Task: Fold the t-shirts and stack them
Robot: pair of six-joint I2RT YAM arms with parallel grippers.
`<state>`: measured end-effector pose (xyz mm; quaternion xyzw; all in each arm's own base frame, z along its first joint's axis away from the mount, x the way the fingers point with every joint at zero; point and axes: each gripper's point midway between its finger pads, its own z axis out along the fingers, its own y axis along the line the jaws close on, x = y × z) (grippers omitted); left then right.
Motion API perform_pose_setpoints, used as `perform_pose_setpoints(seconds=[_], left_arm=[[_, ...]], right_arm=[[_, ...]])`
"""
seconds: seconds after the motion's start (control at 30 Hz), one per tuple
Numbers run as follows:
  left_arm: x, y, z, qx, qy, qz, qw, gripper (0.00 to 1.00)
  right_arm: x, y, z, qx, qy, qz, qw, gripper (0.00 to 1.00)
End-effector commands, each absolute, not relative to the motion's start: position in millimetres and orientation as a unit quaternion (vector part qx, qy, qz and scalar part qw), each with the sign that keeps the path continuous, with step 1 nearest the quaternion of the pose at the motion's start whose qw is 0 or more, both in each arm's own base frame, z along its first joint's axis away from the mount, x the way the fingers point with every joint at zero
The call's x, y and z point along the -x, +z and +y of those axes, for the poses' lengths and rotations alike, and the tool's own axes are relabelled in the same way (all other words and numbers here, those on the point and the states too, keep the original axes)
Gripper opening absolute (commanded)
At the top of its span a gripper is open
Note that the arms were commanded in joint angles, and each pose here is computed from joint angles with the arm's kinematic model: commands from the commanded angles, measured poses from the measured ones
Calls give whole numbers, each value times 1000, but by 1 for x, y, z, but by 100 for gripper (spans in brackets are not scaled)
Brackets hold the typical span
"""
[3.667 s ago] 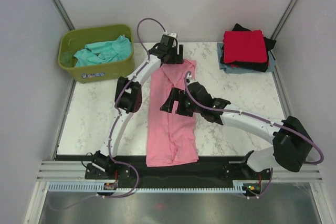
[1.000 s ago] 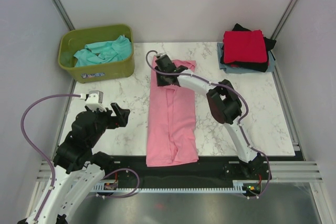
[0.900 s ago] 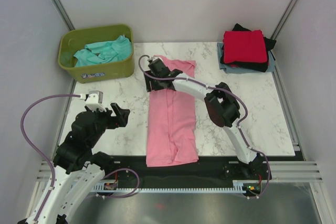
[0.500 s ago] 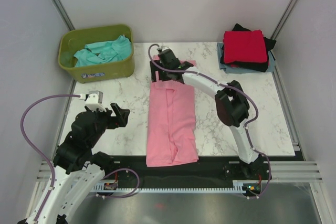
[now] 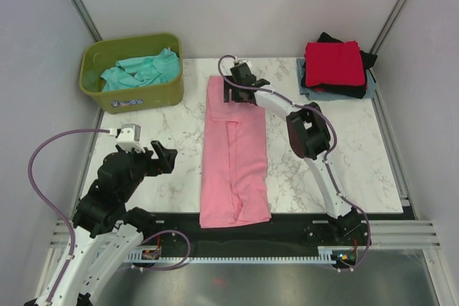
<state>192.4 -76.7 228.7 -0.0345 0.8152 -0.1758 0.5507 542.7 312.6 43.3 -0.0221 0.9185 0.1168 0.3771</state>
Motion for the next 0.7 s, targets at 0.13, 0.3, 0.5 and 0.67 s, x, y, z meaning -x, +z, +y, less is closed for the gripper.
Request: perform_pose_setpoints(seconds=[0.13,0.3,0.5,0.67], left_arm=[[-197,228,-73,52,-167,817,549,90],[-198,225,-74,48,-167,822,543,89],[-202,223,-74,49,-160,827,536,88],[-204,221,-74,49,-159,830,532,88]], right_arm=[[-592,9,296,-29,112,914,389,88],[-643,12,293,-80,165,881,437,88],[-681,34,305,-89,266,820,498,97],[-668,80,341,8,373,775,510,98]])
